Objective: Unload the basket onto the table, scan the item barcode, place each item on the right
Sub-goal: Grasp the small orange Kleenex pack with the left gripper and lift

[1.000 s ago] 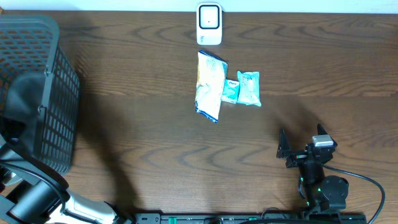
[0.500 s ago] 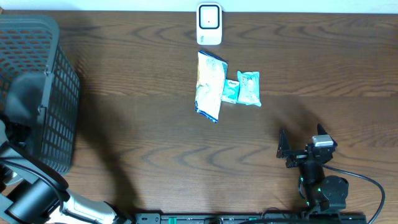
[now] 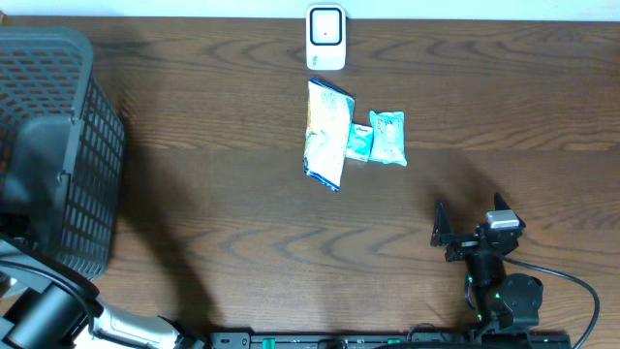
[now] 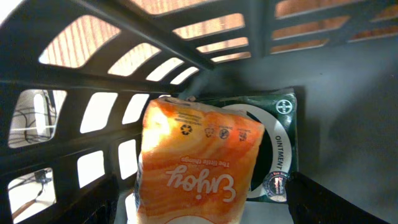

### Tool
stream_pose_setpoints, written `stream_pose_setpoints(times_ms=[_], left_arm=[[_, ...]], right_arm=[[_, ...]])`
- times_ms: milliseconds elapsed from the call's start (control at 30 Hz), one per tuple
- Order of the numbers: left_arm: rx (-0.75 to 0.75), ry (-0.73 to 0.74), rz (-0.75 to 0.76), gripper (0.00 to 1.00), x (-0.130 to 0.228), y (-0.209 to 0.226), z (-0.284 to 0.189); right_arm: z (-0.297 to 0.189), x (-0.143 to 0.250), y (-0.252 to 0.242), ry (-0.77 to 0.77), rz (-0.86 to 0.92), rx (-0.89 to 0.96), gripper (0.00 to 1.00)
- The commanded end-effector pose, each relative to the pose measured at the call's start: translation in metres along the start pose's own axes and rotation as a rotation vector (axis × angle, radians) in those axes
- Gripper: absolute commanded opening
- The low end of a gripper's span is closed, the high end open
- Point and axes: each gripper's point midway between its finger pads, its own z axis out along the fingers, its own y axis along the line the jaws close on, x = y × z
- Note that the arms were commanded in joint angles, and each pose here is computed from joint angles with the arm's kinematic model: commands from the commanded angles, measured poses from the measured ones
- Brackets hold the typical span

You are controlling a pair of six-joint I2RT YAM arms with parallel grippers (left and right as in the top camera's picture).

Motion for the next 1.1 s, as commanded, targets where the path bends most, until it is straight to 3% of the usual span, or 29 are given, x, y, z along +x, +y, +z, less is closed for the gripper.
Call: stream_pose_setpoints(times_ms=[0,133,200,233,267,333,467,533,800,1067], left_arm=[[-0.020,0.021,-0.023,0.85,0.001,0.012,0.006],[0.047,0.059,-0.022,0.84,0.007,-0.001,0.010],[0.067,0.078,-0.020,0.79,0.011,-0.005,0.012],[0.065,0.082,-0.018,0.73,0.011,-0.006,0.014],[0.062,0.087,-0.016,0.58,0.012,-0.006,0.015],[0.062,0.086,-0.016,0.43,0.012,-0.006,0.015],[0.062,0.085,-0.016,0.23,0.012,-0.006,0.015],[0.063,0.083,-0.018,0.08,0.011,-0.005,0.014],[0.097,0.008,-0.045,0.07,-0.003,0.001,-0.017],[0.198,-0.204,-0.178,0.08,-0.032,0.020,-0.093]], right_arm=[[0.000,0.001,0.003,0.001,0.006,-0.014,0.99],[0.000,0.001,0.003,0.001,0.006,-0.014,0.99],[0.000,0.001,0.003,0.001,0.006,-0.014,0.99],[0.000,0.001,0.003,0.001,0.006,-0.014,0.99],[0.000,0.001,0.003,0.001,0.006,-0.014,0.99],[0.000,0.001,0.003,0.001,0.006,-0.014,0.99],[0.000,0.001,0.003,0.001,0.006,-0.014,0.99],[0.000,0.001,0.003,0.001,0.006,-0.014,0.99],[0.000,0.001,0.003,0.001,0.006,-0.014,0.99],[0.000,0.001,0.003,0.001,0.006,-0.014,0.99]])
